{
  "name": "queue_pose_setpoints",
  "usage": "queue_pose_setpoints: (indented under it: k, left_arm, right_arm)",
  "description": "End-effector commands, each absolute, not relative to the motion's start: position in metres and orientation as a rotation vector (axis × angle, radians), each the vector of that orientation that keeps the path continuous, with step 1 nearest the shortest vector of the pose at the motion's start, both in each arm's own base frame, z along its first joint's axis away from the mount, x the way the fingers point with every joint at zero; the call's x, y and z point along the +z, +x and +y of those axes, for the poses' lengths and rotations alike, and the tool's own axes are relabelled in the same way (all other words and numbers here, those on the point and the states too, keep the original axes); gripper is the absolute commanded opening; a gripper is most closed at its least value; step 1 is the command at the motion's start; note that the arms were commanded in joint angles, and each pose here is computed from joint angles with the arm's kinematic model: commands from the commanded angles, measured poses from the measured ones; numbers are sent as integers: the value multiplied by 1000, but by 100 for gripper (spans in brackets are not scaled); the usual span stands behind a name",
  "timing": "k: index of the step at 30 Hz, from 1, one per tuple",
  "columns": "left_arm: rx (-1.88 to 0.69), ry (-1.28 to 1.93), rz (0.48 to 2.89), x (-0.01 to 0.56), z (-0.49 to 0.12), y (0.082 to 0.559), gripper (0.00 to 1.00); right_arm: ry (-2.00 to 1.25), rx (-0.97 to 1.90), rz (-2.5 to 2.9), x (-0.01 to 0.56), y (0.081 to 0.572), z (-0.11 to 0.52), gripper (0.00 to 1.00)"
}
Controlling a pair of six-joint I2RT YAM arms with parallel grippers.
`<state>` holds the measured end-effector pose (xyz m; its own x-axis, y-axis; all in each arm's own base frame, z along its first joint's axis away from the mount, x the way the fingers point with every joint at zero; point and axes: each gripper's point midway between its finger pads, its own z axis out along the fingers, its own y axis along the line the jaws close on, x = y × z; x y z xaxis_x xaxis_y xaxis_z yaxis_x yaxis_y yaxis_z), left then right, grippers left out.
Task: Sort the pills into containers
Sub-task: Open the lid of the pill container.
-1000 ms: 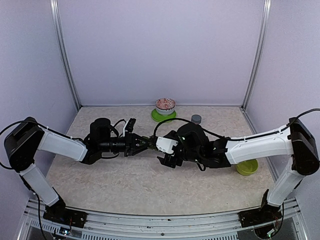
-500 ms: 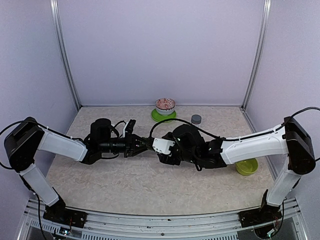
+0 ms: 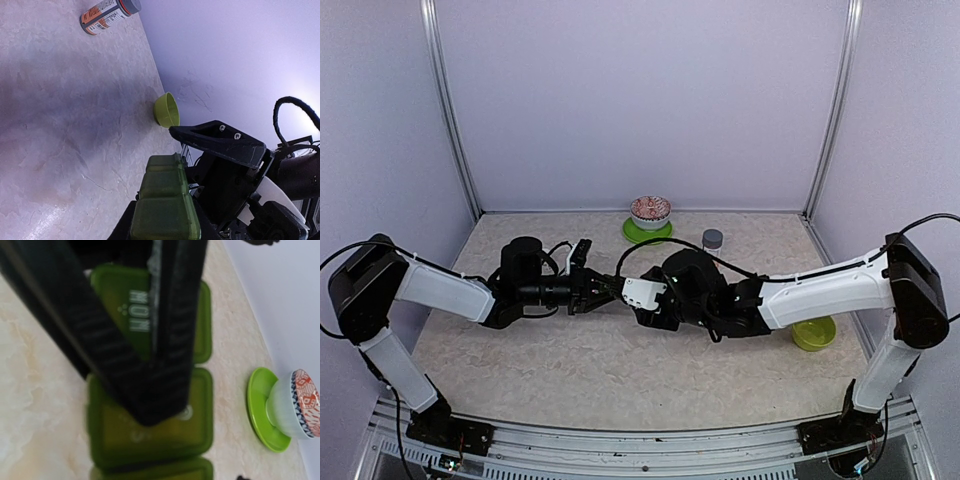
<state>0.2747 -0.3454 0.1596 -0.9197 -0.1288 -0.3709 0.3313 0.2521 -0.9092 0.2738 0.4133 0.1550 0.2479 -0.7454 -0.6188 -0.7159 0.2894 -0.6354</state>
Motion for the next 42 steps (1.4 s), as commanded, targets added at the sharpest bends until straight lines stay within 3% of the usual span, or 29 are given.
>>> queue_pose_setpoints:
  k: [1, 15, 30, 42]
  left_arm:
    - [-1721, 208, 2117, 171, -347, 274, 24]
    - [-1726, 200, 2119, 168, -345, 272, 24]
    - [-1729, 198, 2121, 166, -345, 272, 24]
    - [-1727, 197, 2123, 164, -344, 272, 25]
  right_arm:
    - [-1434, -17, 1458, 156, 271, 423, 62]
    - [-1436, -11, 1455, 154, 268, 426, 58]
    - [-1434, -8, 1454, 155, 268, 430, 45]
    - [-1442, 18, 1449, 157, 266, 434, 28]
